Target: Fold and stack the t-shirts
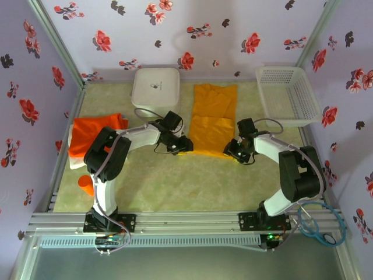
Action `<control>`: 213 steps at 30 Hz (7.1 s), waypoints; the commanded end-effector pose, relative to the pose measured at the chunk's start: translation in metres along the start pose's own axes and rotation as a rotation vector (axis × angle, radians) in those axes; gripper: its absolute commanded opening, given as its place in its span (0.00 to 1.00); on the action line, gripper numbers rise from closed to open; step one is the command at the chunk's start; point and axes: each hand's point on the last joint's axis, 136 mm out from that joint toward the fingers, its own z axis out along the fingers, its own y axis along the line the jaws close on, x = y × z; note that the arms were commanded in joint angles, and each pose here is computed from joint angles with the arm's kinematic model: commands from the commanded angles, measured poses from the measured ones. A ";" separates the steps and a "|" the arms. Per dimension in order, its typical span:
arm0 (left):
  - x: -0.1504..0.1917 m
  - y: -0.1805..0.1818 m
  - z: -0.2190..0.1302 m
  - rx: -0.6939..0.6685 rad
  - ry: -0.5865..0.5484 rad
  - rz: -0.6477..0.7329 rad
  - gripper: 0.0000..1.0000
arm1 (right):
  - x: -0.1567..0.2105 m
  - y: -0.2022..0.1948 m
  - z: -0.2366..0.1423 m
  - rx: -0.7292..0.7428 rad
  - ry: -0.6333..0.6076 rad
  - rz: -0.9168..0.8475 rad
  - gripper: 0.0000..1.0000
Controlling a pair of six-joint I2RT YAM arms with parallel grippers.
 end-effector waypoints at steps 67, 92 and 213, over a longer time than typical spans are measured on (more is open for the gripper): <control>-0.002 -0.010 -0.003 -0.054 0.031 -0.019 0.00 | -0.004 0.014 -0.022 -0.114 -0.049 -0.034 0.00; 0.113 -0.027 -0.026 -0.052 -0.036 -0.043 0.00 | 0.085 -0.025 -0.077 -0.119 -0.060 -0.082 0.00; -0.165 -0.020 -0.123 -0.081 -0.300 0.064 0.51 | -0.164 0.106 -0.074 -0.286 -0.153 -0.051 0.65</control>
